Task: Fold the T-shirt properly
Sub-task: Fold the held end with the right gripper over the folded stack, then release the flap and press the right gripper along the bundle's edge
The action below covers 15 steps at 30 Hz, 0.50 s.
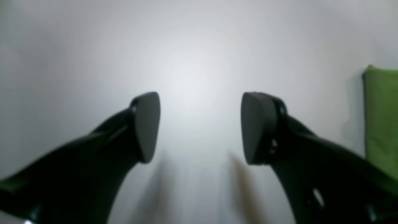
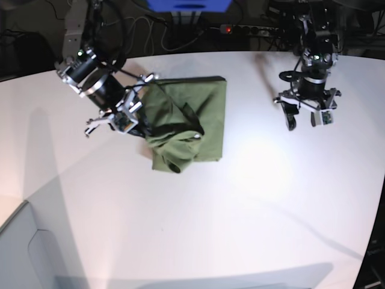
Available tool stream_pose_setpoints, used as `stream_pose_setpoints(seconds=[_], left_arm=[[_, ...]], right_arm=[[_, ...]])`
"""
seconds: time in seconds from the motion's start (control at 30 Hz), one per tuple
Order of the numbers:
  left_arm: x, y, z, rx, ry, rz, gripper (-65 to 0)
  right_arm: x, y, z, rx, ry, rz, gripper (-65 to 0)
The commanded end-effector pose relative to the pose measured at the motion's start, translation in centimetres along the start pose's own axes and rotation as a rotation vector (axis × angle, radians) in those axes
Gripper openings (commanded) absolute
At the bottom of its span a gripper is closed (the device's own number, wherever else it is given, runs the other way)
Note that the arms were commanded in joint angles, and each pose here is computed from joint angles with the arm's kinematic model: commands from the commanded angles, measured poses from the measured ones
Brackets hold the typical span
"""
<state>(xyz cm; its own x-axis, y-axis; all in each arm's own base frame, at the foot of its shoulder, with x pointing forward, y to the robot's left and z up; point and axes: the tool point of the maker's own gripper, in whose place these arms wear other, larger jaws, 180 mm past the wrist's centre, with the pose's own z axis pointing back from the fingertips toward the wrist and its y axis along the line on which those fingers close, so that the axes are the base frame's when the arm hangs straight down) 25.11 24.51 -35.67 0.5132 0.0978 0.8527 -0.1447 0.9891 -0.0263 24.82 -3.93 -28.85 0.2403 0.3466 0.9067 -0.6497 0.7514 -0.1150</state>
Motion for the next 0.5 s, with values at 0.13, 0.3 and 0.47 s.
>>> stream_pose_setpoints(seconds=[0.13, 0.3, 0.47], left_arm=[[1.4, -0.4, -0.1, -0.014, -0.047, -0.006, -25.5], [1.6, -0.1, 0.0, -0.006, -0.052, -0.008, -25.5], [1.8, 0.2, 0.1, -0.003, -0.054, -0.018, -25.5]], right_arm=[[1.3, 5.2, -0.8, 0.162, -0.057, -0.007, -64.8], [0.6, 7.7, -2.2, 0.251, -0.045, -0.026, -64.5], [-0.3, 10.4, -2.6, 0.353, -0.014, 0.006, -56.4]])
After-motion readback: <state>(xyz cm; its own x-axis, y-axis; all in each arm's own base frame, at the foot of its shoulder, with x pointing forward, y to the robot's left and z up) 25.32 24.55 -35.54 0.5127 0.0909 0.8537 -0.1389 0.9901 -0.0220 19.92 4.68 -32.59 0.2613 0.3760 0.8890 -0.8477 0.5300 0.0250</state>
